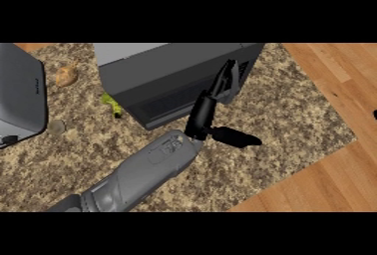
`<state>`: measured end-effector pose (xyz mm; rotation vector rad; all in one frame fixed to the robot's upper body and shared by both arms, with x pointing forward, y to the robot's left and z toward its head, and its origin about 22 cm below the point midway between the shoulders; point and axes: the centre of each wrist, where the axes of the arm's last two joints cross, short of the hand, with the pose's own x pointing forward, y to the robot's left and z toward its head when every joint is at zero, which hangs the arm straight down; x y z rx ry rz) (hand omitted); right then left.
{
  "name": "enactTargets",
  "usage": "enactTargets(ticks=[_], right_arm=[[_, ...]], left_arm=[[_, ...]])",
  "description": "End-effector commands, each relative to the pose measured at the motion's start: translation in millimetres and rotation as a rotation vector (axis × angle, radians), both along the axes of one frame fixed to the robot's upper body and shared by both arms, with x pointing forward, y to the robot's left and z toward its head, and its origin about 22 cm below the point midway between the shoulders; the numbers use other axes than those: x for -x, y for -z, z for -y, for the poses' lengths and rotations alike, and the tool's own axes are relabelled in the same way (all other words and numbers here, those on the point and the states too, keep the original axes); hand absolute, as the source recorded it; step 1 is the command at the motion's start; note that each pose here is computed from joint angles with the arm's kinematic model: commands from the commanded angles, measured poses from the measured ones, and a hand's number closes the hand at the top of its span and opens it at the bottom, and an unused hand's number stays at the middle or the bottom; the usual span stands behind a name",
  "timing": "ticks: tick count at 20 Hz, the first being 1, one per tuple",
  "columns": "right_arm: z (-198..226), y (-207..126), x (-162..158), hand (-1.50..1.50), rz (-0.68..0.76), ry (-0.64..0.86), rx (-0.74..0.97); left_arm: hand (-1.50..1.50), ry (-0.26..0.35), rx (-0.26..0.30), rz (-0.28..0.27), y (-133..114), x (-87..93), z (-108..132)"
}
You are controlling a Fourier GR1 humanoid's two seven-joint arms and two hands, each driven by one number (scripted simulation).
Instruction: Pick up the milk, place it into the microwave and close the microwave
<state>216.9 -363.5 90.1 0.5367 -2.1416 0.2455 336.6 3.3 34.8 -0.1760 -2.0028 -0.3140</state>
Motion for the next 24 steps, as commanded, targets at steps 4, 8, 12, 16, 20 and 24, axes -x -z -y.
enactTargets(ticks=[4, 8, 12, 16, 20, 24], right_arm=[[2.9, -8.1, -5.2, -1.5, 0.002, -0.009, 0.003], [5.4, -13.2, -6.1, -1.5, 0.0, -0.022, 0.013], [5.0, -16.3, -9.1, -1.5, 0.002, -0.03, 0.01], [5.9, -15.6, -10.4, -1.5, -0.005, -0.035, -0.003], [6.3, -21.2, -13.5, -1.5, 0.003, -0.046, 0.003], [4.0, -25.4, -15.5, -1.5, 0.002, -0.075, 0.012]], left_arm=[[-1.5, -0.031, 0.005, 0.005, -7.6, -10.6, 2.7], [-1.5, -0.033, 0.012, 0.013, -4.9, -9.4, 2.5], [-1.5, -0.045, 0.021, 0.01, -6.2, -11.0, 2.9], [-1.5, -0.04, 0.021, 0.016, -5.1, -11.4, 3.0], [-1.5, -0.031, 0.026, 0.009, -2.5, -10.2, 2.9], [-1.5, -0.037, 0.035, 0.015, -2.3, -10.5, 3.1]])
